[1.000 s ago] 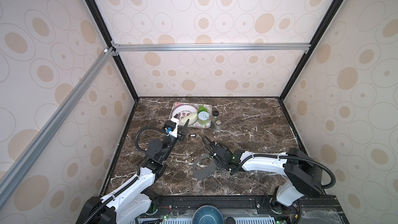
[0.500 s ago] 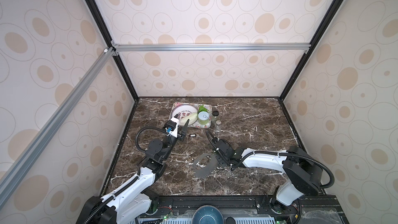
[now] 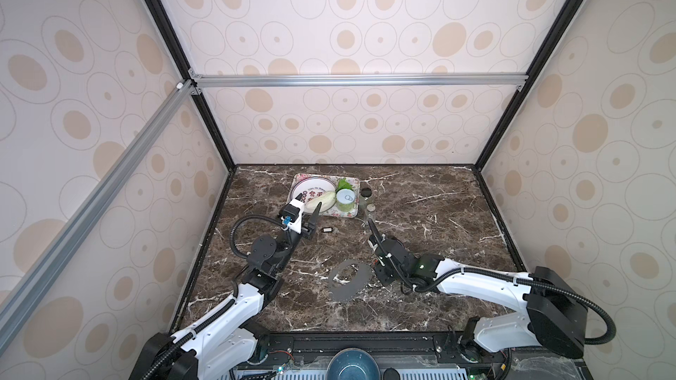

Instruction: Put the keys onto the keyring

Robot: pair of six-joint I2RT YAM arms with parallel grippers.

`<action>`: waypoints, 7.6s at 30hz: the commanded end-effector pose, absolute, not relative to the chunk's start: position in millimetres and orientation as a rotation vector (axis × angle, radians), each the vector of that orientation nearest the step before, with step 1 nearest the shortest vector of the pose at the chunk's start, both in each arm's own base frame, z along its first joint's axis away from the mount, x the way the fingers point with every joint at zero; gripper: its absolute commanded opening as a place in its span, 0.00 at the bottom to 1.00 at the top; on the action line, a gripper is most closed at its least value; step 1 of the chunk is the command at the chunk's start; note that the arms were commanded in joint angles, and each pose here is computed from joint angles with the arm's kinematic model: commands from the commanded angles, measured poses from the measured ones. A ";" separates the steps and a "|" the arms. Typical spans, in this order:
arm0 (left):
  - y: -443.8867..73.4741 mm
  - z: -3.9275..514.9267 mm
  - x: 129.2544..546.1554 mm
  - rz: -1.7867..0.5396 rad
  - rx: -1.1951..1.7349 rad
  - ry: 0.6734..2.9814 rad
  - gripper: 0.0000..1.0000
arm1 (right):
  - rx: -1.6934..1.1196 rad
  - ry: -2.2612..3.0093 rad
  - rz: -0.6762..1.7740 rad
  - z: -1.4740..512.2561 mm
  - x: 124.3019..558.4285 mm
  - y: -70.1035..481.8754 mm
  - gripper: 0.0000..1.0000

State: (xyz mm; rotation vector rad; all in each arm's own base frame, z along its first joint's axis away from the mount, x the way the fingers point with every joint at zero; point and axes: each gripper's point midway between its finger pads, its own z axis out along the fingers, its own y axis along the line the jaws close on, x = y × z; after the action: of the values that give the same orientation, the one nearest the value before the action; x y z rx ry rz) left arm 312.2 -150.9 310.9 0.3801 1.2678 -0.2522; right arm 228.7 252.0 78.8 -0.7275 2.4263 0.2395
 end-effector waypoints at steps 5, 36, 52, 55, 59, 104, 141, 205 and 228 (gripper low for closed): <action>-146.6 327.3 307.7 -0.265 0.357 1.214 0.59 | -0.745 2.603 0.451 74.7 201.6 270.6 0.27; -146.5 327.0 307.7 -0.265 0.357 1.213 0.60 | -0.728 2.687 0.385 33.1 219.4 265.6 0.21; -146.2 326.2 308.4 -0.261 0.355 1.216 0.59 | -0.734 2.694 0.393 28.3 222.2 267.9 0.07; -146.5 326.3 308.3 -0.263 0.356 1.216 0.60 | -0.738 2.688 0.398 30.5 222.6 268.2 0.02; -146.8 326.5 308.2 -0.264 0.357 1.214 0.60 | -0.751 2.663 0.418 36.5 222.8 270.7 0.00; -208.7 321.4 284.6 -0.469 0.725 1.131 0.58 | -0.968 1.022 0.741 265.2 187.5 302.9 0.00; -285.9 280.8 215.2 -0.707 1.338 0.966 0.48 | -0.861 0.877 0.694 303.1 189.2 291.3 0.00; -311.3 250.0 202.0 -0.848 1.580 1.032 0.33 | -0.990 1.006 0.593 247.9 183.8 280.1 0.00; -316.5 241.6 194.2 -0.851 1.643 1.010 0.17 | -0.955 0.993 0.645 259.0 185.8 285.6 0.00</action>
State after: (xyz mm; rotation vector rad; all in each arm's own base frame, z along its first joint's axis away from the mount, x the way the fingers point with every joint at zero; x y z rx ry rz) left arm 198.4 -310.2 231.2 1.6138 1.0772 -0.8526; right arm 187.2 282.4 225.9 -1.0016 1.0892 0.6192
